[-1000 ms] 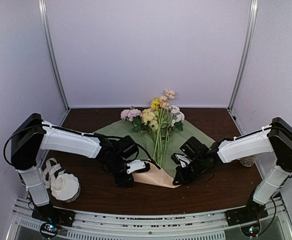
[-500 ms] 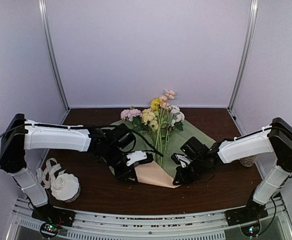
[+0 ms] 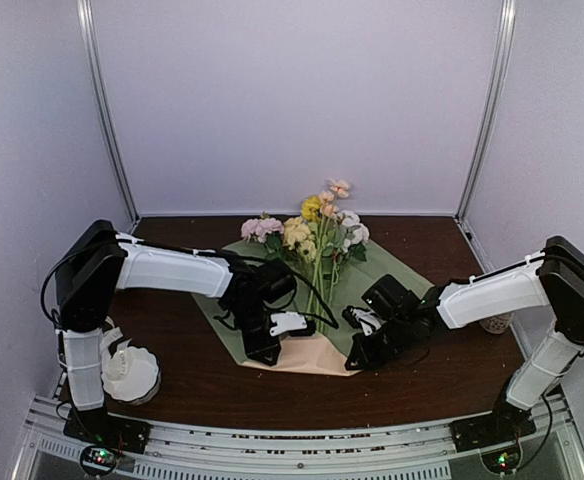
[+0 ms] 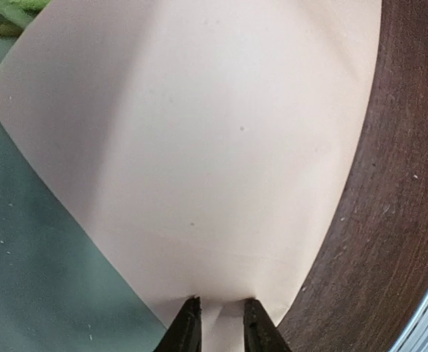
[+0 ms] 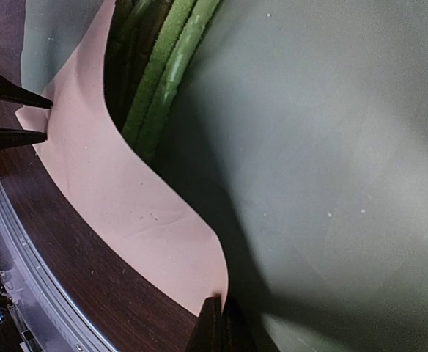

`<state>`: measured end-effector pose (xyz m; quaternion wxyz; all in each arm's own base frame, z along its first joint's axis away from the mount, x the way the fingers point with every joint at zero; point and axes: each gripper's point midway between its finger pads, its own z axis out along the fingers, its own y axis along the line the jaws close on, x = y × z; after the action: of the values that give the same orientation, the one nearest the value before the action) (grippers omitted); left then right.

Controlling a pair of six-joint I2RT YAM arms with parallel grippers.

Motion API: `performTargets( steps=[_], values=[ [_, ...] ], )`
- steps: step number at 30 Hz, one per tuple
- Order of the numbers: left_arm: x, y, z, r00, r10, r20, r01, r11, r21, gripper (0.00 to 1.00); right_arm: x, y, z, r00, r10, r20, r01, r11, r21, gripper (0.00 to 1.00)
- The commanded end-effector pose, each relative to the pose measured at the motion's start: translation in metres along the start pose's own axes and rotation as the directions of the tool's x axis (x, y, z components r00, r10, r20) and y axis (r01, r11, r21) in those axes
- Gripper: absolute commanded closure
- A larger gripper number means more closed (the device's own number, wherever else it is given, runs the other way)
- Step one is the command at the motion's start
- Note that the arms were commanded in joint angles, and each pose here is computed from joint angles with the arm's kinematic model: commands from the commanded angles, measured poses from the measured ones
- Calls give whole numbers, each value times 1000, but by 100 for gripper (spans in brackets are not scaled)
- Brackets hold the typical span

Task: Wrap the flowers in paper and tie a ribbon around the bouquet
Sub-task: Press the fold line of the 1/4-folded wrapping paper.

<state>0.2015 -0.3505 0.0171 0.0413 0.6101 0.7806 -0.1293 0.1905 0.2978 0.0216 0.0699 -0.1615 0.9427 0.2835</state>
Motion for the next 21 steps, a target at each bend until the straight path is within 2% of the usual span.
performTargets(
  steps=[1, 6, 10, 13, 16, 18, 21],
  values=[
    [30, -2, 12, 995, -22, -98, 22, 1000, 5, 77, 4, -11, -3, 1000, 1, 15, -1, 999, 37, 100],
    [41, -7, 24, 993, -75, -86, 77, 997, 16, 77, 14, -25, -6, 1000, 22, 16, -23, 998, 65, 100],
    [51, -10, 33, 989, -106, -103, 109, 994, 25, 78, 17, -28, -19, 1000, 28, 15, -29, 996, 86, 90],
    [51, -11, 35, 989, -123, -78, 126, 992, 28, 79, 8, -25, -42, 997, 19, 69, -26, 994, 103, 83],
    [48, -13, 37, 990, -128, -53, 131, 991, 40, 79, -3, -17, -66, 992, -32, 120, 15, 989, 144, 80],
    [47, -15, 40, 991, -130, -43, 132, 990, 53, 79, -7, 5, -72, 985, -95, 143, 81, 992, 101, 81],
    [50, -16, 42, 991, -127, -43, 130, 990, 59, 79, -8, 57, -64, 973, -163, 163, 180, 979, -93, 82]
  ],
)
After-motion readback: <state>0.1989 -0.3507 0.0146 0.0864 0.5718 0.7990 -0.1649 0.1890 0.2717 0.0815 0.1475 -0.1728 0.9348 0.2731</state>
